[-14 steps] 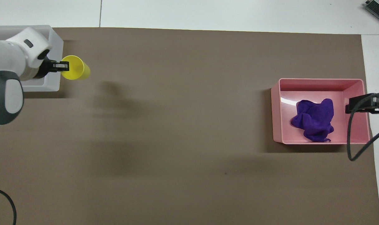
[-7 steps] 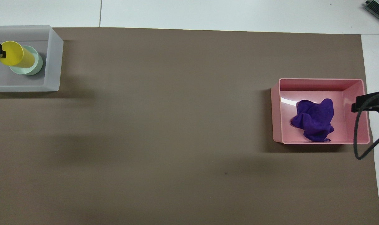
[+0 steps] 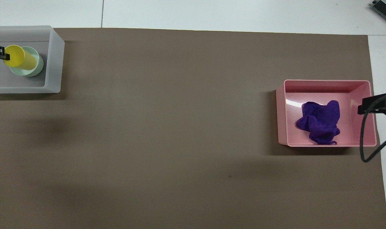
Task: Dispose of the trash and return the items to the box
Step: 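Lower the cup into the bowl and open the left gripper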
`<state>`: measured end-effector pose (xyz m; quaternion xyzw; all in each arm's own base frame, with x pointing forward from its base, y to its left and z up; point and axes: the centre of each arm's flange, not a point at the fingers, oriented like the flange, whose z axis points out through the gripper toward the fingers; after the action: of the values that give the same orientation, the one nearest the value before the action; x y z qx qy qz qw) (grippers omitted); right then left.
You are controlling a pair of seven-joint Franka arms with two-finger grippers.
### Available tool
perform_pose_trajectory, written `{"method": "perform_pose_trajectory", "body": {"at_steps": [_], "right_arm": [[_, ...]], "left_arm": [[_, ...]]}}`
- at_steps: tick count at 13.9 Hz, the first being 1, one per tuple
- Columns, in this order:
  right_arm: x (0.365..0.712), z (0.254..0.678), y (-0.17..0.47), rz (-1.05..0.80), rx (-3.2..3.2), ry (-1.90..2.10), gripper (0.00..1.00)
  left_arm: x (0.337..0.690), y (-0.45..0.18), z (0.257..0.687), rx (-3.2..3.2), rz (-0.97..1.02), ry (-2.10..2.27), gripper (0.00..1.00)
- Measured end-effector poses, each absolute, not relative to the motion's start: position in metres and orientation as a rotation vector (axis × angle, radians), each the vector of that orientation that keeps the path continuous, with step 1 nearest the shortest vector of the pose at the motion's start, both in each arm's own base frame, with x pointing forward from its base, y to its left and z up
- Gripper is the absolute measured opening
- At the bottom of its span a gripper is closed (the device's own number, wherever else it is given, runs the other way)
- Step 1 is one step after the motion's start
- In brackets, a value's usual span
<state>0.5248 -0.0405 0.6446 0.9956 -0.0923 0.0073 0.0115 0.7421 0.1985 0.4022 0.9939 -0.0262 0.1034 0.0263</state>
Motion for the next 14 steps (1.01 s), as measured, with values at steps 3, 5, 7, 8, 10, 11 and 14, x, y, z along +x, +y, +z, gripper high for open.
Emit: {"method": "perform_pose_trajectory", "body": {"at_steps": [3,5,7,8,10,11,14], "right_arm": [[0.525,0.645,-0.041,0.023,3.105,-0.288,1.0],[0.525,0.644,-0.04,0.023,3.105,-0.288,1.0],[0.525,0.644,-0.039,0.022,3.108,-0.282,1.0],[0.525,0.644,-0.039,0.022,3.11,-0.281,1.0],[0.525,0.644,-0.041,0.021,3.111,-0.284,1.0],[0.525,0.644,-0.042,0.021,3.111,-0.287,1.0],[0.525,0.644,-0.042,0.021,3.111,-0.287,1.0]], "left_arm": [[0.742,0.203,0.4,3.073,0.333,-0.072,0.02],[0.743,0.206,0.396,3.076,0.362,-0.064,0.02],[0.743,0.206,0.388,3.078,0.391,-0.06,0.02],[0.743,0.206,0.383,3.079,0.397,-0.059,0.02],[0.741,0.207,0.377,3.079,0.388,-0.057,0.09],[0.74,0.207,0.377,3.08,0.388,-0.058,0.19],[0.74,0.203,0.386,3.08,0.405,-0.097,0.53]]}}
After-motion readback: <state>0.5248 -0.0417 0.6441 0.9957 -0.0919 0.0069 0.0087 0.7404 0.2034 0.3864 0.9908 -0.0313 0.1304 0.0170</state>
